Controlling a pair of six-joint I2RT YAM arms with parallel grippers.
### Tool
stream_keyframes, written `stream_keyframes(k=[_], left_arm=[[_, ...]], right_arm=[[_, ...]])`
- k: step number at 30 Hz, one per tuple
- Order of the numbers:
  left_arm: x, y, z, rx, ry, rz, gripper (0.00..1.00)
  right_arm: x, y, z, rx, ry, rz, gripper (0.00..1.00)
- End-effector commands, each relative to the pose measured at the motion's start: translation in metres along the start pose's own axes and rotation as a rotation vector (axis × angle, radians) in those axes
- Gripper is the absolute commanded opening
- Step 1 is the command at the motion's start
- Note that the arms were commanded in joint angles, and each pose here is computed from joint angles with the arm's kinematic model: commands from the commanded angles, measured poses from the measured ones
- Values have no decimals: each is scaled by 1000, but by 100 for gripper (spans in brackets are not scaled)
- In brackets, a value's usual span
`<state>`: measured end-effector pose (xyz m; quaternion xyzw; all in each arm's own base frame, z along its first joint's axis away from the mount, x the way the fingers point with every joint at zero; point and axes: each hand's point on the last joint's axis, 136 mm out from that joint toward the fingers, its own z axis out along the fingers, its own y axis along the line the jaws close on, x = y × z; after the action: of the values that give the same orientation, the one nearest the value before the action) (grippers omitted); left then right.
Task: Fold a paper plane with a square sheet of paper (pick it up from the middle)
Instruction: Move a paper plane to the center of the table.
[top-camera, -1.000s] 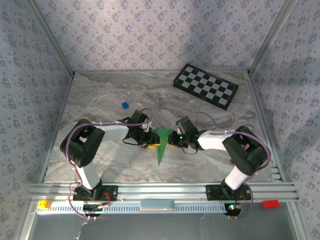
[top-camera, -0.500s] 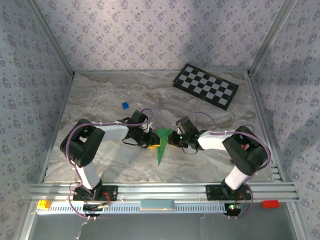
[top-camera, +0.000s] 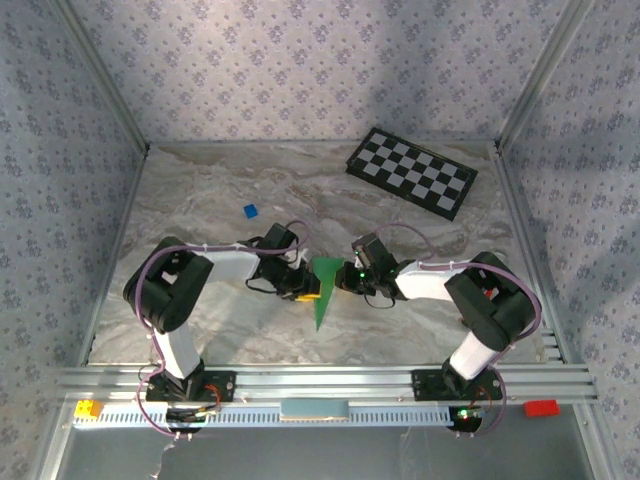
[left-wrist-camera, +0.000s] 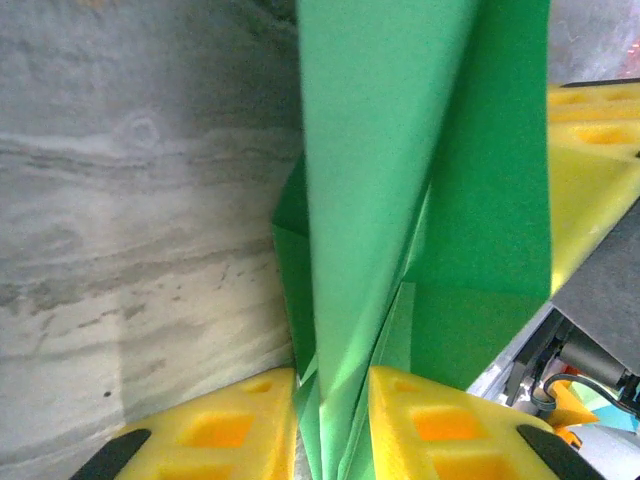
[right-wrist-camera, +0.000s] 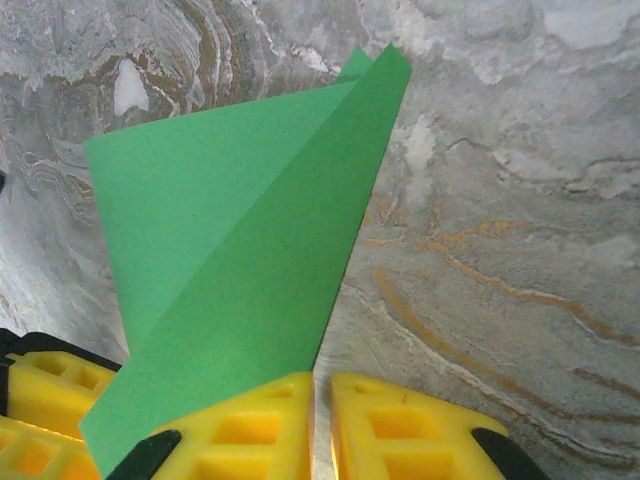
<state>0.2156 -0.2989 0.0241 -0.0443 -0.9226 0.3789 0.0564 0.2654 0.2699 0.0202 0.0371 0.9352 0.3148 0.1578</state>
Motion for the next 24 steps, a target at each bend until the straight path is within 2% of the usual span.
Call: stream_keyframes(k=[1, 8, 13, 18, 24], left_arm=[[8, -4, 8, 12, 47, 15, 21], [6, -12, 8, 31, 41, 28, 15], [1, -16, 4, 36, 17, 35, 6], [-2, -21, -5, 22, -21, 50, 1], [-6, -16, -24, -83, -87, 62, 0]], right_arm=[[16, -4, 18, -4, 51, 3, 15], [15, -4, 18, -6, 50, 4, 15], [14, -3, 17, -10, 48, 4, 15], [8, 3, 8, -18, 21, -3, 15], [1, 4, -7, -9, -18, -10, 19]])
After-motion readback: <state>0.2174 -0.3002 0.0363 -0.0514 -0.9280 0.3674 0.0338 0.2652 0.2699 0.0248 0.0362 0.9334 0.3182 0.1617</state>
